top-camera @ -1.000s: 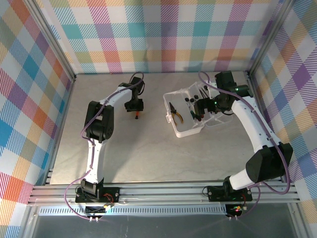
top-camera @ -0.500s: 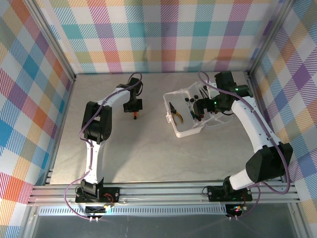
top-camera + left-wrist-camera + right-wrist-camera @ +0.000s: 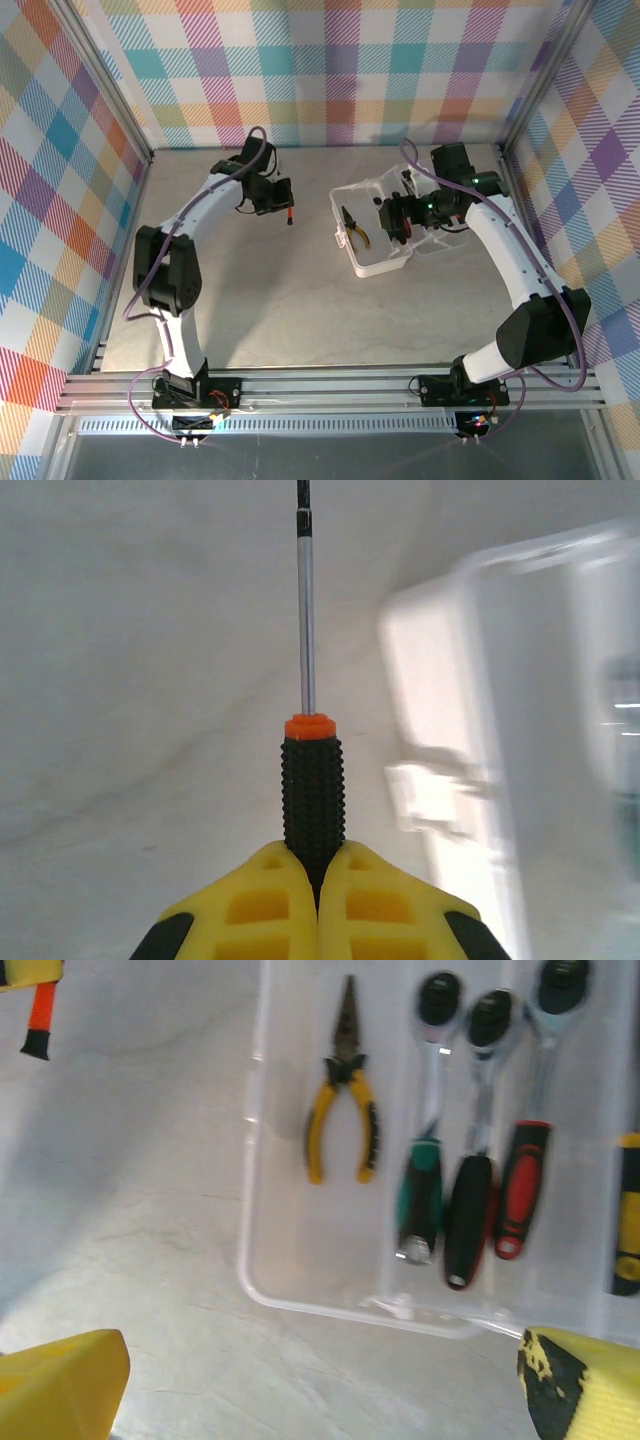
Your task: Pack the tool kit
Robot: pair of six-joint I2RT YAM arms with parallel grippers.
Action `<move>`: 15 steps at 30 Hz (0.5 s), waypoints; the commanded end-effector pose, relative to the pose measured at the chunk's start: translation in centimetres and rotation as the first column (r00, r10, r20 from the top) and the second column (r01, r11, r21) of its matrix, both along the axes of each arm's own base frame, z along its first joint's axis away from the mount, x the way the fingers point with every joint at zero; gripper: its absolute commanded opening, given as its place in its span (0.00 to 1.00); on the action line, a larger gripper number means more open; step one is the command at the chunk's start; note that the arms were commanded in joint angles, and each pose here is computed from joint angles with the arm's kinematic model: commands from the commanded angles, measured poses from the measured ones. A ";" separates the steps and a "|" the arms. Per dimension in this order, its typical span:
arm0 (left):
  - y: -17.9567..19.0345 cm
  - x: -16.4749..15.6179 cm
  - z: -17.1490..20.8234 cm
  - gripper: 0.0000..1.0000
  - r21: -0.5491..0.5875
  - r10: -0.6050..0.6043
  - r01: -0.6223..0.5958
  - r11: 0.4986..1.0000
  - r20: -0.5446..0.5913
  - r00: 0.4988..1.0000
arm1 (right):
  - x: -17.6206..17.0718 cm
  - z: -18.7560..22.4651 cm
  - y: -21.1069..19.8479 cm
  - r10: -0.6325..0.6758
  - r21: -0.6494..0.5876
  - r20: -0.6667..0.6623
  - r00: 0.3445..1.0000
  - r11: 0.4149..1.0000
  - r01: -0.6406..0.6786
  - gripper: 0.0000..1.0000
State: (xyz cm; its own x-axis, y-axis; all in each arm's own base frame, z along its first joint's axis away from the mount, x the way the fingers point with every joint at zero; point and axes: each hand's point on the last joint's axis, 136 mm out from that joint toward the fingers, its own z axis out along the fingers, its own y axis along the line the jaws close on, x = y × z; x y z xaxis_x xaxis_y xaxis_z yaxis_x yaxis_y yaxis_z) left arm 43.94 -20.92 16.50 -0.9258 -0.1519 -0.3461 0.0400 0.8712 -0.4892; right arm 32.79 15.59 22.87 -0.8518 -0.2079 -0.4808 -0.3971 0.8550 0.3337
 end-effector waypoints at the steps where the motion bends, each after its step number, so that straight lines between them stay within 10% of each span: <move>1: -3.5 -1.6 4.2 0.00 -0.229 -0.038 0.043 0.972 0.026 0.999 | -0.6 1.9 4.7 0.093 0.156 0.021 0.995 0.983 -0.095 0.99; 15: -7.6 -3.7 9.7 0.00 -0.422 -0.074 0.121 0.899 0.126 0.989 | 0.7 2.7 12.9 0.192 0.312 0.046 0.980 0.929 -0.197 0.78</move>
